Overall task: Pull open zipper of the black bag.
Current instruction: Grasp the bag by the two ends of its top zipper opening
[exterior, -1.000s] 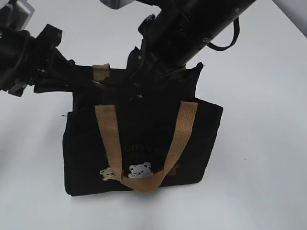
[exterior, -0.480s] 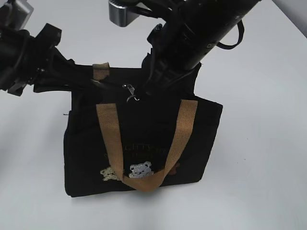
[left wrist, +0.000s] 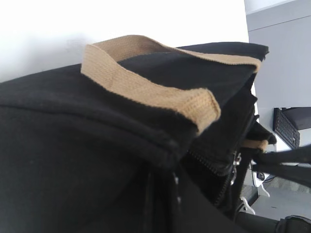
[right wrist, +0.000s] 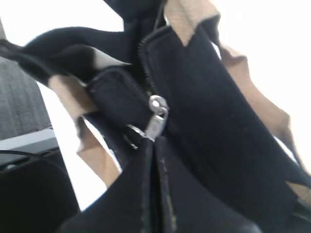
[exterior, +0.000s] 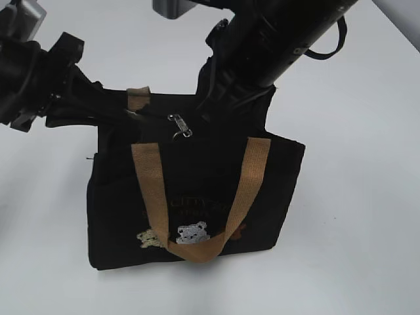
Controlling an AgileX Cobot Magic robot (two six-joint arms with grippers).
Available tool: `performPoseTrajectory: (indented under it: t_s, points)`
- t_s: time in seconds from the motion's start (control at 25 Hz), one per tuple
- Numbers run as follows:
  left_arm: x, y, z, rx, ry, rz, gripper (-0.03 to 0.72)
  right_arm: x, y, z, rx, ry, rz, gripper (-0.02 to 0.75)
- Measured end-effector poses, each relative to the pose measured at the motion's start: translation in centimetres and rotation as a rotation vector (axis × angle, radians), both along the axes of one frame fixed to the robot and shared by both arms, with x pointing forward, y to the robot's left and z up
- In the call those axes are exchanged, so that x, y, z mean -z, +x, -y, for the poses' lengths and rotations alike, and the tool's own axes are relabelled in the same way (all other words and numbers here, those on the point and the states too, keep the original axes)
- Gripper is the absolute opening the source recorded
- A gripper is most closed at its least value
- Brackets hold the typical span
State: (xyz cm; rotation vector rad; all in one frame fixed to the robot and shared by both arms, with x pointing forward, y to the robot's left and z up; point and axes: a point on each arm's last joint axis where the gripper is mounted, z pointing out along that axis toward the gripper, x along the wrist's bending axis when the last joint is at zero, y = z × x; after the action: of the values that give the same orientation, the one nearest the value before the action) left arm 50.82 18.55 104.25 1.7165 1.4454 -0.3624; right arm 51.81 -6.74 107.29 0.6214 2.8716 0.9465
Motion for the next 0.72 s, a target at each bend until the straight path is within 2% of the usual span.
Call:
performPoseTrajectory:
  t_s: [0.08, 0.24, 0.36, 0.6, 0.72]
  points:
    - [0.0, 0.0, 0.0, 0.002, -0.001, -0.002, 0.004, -0.2, -0.2, -0.1, 0.001, 0.020, -0.024, 0.022]
    - [0.0, -0.1, 0.0, 0.005, -0.002, -0.003, 0.004, 0.1, -0.2, -0.4, 0.003, 0.035, -0.056, 0.155]
    - [0.0, -0.1, 0.0, 0.006, -0.003, -0.005, 0.004, 1.0, 0.1, -0.7, 0.009, 0.032, -0.077, 0.207]
    - [0.0, -0.1, 0.0, 0.009, -0.001, -0.006, 0.004, 2.0, 1.0, -1.1, 0.046, 0.039, -0.069, 0.223]
    - [0.0, -0.1, 0.0, 0.010, -0.001, -0.006, 0.004, 2.1, 1.1, -1.1, 0.054, 0.042, -0.070, 0.164]
